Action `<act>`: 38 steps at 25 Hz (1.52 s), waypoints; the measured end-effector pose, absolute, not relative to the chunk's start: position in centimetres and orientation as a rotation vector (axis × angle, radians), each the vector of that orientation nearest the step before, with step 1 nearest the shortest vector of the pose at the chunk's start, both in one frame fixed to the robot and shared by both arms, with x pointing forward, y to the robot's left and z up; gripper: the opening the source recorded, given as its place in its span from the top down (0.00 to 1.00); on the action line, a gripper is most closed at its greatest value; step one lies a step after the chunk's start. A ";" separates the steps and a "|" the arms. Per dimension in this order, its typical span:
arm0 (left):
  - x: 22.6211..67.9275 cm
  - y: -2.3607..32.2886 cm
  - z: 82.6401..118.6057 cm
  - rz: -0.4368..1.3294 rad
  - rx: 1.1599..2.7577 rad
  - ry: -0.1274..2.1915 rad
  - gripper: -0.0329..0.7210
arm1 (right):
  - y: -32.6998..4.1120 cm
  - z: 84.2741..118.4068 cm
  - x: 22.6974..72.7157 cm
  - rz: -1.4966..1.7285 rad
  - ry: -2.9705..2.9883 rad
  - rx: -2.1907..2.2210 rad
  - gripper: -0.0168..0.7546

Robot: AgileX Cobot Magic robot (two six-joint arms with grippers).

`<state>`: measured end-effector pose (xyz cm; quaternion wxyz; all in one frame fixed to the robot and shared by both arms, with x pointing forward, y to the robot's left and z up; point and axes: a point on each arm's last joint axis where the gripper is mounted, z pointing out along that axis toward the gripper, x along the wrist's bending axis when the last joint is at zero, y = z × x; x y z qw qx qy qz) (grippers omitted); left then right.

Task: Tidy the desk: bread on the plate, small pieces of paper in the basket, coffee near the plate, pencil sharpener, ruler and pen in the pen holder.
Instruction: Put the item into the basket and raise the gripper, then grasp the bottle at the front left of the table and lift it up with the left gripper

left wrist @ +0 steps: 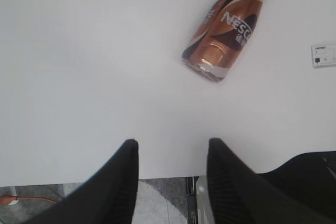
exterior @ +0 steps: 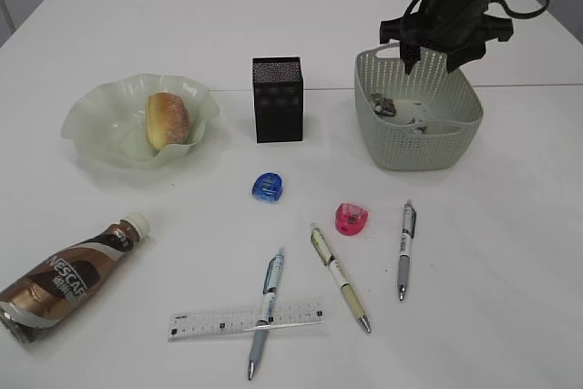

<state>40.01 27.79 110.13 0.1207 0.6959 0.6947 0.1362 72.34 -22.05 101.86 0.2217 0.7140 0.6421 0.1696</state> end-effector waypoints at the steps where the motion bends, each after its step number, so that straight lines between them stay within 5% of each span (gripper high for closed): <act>1: 40.0 27.8 110.1 0.401 2.034 2.030 0.54 | -22.1 102.5 72.2 0.463 1.769 1.978 0.39; 10: 40.0 27.9 110.1 0.417 2.039 2.031 0.54 | -22.4 103.4 70.1 0.232 1.854 2.118 0.39; 20: 40.0 27.9 110.1 0.417 2.039 2.031 0.54 | -19.7 106.4 68.1 0.483 2.186 1.994 0.39; 30: 40.0 27.9 110.1 0.421 2.108 1.967 0.44 | -21.7 113.8 57.8 0.550 2.192 1.876 0.39; 38: 42.3 26.9 108.0 0.302 2.279 1.929 0.30 | -23.8 114.3 48.1 0.549 2.199 1.876 0.39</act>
